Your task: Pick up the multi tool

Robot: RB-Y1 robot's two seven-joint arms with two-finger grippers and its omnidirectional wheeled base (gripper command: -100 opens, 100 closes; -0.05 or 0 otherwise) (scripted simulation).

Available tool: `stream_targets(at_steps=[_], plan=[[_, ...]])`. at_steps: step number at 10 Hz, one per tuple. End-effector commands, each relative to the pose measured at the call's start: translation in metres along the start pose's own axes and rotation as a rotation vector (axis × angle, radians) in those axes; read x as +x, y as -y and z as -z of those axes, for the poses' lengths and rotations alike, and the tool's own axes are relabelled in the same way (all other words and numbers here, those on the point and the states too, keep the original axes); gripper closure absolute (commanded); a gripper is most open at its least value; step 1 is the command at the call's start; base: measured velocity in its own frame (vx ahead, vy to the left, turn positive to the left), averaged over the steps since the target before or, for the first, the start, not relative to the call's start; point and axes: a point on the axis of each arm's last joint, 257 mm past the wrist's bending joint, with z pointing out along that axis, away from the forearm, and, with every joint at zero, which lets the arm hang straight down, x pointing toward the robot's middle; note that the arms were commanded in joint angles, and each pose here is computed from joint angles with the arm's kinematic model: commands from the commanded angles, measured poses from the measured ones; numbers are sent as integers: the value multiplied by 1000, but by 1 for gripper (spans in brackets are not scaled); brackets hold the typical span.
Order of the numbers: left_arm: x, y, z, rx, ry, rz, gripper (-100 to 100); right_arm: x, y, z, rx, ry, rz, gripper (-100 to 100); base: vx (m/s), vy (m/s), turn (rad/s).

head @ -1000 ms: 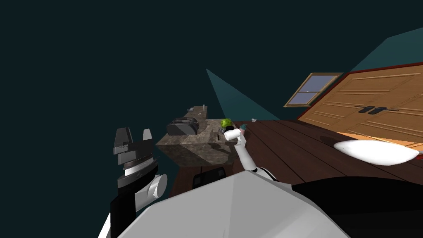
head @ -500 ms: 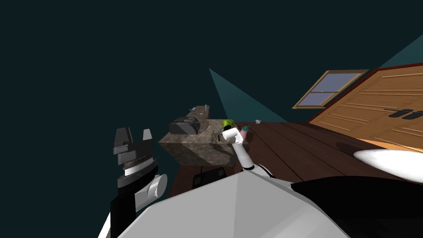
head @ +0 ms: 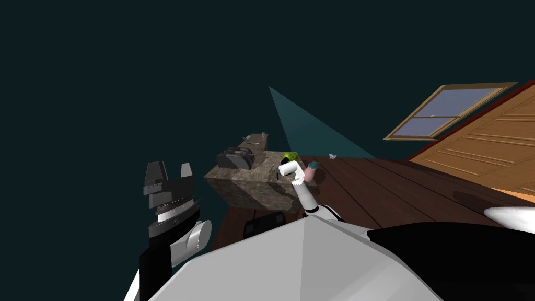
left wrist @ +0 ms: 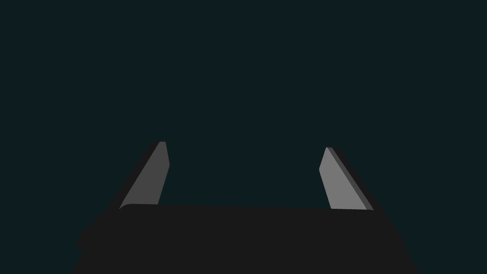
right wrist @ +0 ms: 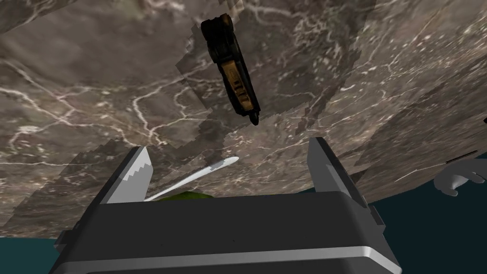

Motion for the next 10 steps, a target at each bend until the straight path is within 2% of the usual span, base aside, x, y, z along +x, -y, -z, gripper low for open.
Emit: stream_targets(at_steps=[1,8,10], plan=[[0,0,0,0,0,0,0,12,0,-2,31,-49,39,-100,1,-59,133],[0,0,0,0,0,0,0,54,-2,0,115,-207,156,-100,0,-48,112],[0,0,0,0,0,0,0,55,-3,0,114,-209,158,-100,-12,-16,40]])
